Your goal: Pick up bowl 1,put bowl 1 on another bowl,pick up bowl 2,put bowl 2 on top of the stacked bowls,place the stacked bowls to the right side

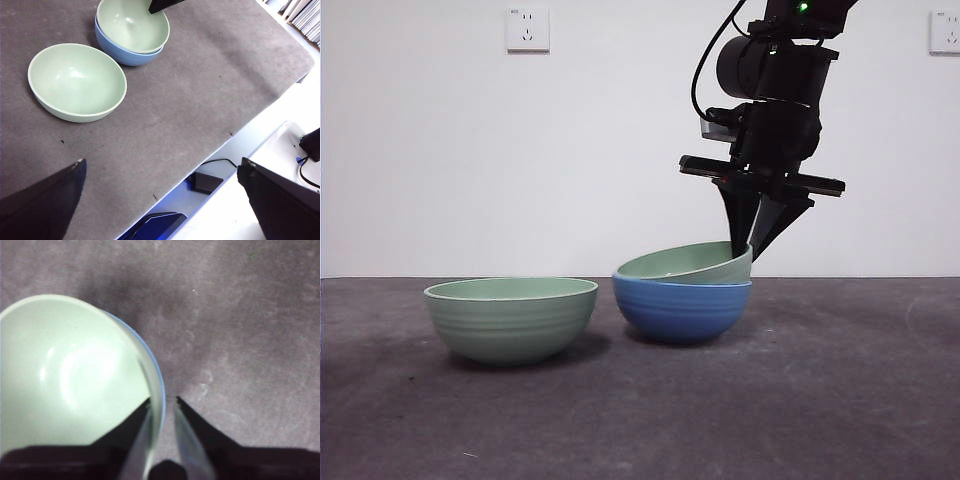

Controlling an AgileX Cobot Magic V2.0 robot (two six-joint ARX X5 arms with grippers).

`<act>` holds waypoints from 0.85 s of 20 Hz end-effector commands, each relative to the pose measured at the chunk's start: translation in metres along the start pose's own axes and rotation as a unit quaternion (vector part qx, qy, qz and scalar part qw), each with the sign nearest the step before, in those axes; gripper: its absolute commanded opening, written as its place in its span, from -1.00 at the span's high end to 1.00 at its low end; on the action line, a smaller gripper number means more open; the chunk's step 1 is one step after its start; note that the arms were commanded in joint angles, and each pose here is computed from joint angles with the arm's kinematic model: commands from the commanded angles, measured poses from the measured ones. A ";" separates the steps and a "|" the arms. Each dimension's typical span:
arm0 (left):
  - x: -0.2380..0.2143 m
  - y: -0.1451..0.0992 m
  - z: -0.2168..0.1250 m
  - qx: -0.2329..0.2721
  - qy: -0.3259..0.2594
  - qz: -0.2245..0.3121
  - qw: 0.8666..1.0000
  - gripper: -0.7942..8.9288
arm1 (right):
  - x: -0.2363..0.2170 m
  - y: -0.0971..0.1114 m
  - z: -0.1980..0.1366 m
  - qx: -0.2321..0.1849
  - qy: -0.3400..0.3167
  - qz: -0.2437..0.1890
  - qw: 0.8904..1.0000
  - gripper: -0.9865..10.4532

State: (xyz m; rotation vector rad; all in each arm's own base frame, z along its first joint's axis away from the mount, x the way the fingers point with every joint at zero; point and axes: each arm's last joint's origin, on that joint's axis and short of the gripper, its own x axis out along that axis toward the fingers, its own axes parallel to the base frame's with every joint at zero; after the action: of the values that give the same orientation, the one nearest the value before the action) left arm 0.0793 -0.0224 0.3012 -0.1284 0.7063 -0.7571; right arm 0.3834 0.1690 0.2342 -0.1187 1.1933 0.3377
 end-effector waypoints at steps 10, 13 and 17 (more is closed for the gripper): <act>0.012 0.014 0.014 -0.006 0.000 0.027 1.000 -0.52 | -0.037 0.017 -0.001 -0.023 -0.041 0.009 0.999 0.59; 0.029 0.031 0.030 -0.026 -0.004 0.027 0.999 -0.52 | -0.089 0.014 -0.011 -0.023 -0.077 -0.016 0.997 0.59; 0.065 0.058 0.049 -0.045 0.009 0.070 0.996 -0.52 | -0.163 0.011 -0.040 -0.032 -0.119 -0.032 0.992 0.59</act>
State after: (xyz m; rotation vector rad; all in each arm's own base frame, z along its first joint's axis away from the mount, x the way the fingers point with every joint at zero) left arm 0.1755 -0.0299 0.2839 -0.1393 0.7503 -0.6047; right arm 0.2919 0.1371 0.3705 -0.1569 0.9474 0.3194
